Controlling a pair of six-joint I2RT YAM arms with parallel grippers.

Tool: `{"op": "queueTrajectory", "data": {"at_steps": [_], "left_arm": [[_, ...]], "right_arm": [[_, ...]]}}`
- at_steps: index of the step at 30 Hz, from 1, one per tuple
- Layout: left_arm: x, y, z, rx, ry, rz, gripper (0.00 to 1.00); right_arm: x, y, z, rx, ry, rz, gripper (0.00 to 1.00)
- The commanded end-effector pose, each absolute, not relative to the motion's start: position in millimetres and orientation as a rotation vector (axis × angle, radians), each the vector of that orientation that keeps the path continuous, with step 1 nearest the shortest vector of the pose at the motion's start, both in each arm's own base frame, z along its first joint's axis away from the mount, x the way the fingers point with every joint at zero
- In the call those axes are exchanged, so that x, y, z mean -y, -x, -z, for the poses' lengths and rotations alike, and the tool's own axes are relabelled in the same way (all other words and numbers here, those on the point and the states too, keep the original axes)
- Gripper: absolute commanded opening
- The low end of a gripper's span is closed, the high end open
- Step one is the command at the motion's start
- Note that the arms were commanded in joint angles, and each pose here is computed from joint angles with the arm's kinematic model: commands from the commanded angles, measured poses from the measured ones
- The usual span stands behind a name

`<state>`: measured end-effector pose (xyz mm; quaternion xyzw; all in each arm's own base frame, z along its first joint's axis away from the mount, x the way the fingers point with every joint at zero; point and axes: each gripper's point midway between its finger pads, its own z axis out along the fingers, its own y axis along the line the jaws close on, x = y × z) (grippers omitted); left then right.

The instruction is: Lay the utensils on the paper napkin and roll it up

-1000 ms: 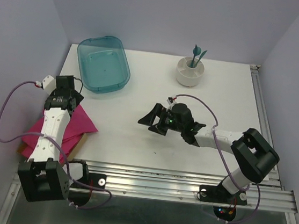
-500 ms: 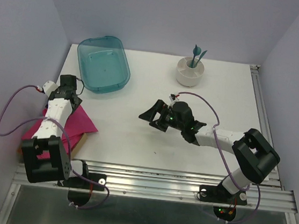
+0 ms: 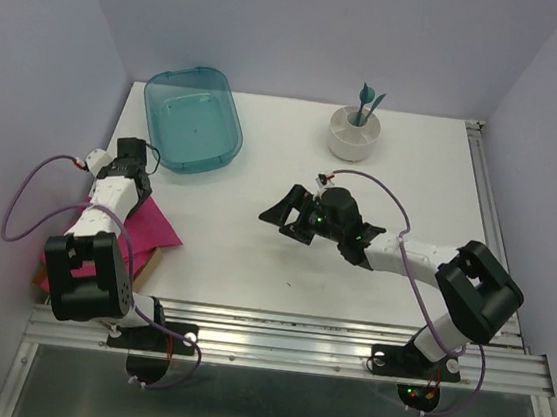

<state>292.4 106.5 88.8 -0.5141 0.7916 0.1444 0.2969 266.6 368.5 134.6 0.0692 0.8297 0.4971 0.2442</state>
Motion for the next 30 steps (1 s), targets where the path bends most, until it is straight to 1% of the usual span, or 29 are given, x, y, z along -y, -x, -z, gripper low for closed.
{"op": "queueTrajectory", "data": {"at_steps": [1,3,5,6,10,11,14,17,19,25,30], "left_arm": [[-113.8,-290.5,-83.7,-2.103,1.347,-0.435,0.48],[-115.5,-284.6,-79.0,-2.107,1.377,-0.475,0.49],[-118.1,-282.2,-76.6,-2.108,1.382,-0.505,0.58],[-119.3,-281.1,-75.2,-2.109,1.389,-0.521,0.6],[-120.8,-278.4,-66.8,-2.128,1.408,-0.556,0.62],[-120.8,-277.7,-63.1,-2.135,1.412,-0.564,0.62],[-120.0,-281.3,-57.4,-2.144,1.409,-0.555,0.53],[-117.5,-284.7,-50.1,-2.151,1.392,-0.534,0.49],[-115.0,-285.2,-44.7,-2.165,1.383,-0.539,0.45],[-106.3,-284.9,-28.7,-2.208,1.359,-0.565,0.43],[-85.0,-292.1,-21.4,-2.25,1.298,-0.534,0.43]], "right_arm": [[-377.7,-274.9,-182.8,-2.137,-0.147,-1.416,1.0],[-377.4,-274.9,-186.6,-2.127,-0.148,-1.421,1.0],[-376.5,-274.3,-188.5,-2.122,-0.148,-1.423,1.0],[-375.6,-274.6,-189.4,-2.118,-0.149,-1.42,1.0],[-373.7,-272.6,-189.3,-2.12,-0.151,-1.419,1.0],[-373.0,-271.9,-189.9,-2.119,-0.151,-1.42,1.0],[-371.9,-270.4,-191.6,-2.115,-0.15,-1.425,1.0],[-370.9,-270.2,-194.7,-2.105,-0.147,-1.426,1.0],[-370.4,-270.2,-197.2,-2.098,-0.143,-1.425,1.0],[-369.5,-269.2,-202.1,-2.085,-0.133,-1.425,1.0],[-367.7,-269.2,-204.8,-2.078,-0.132,-1.423,1.0]]}}
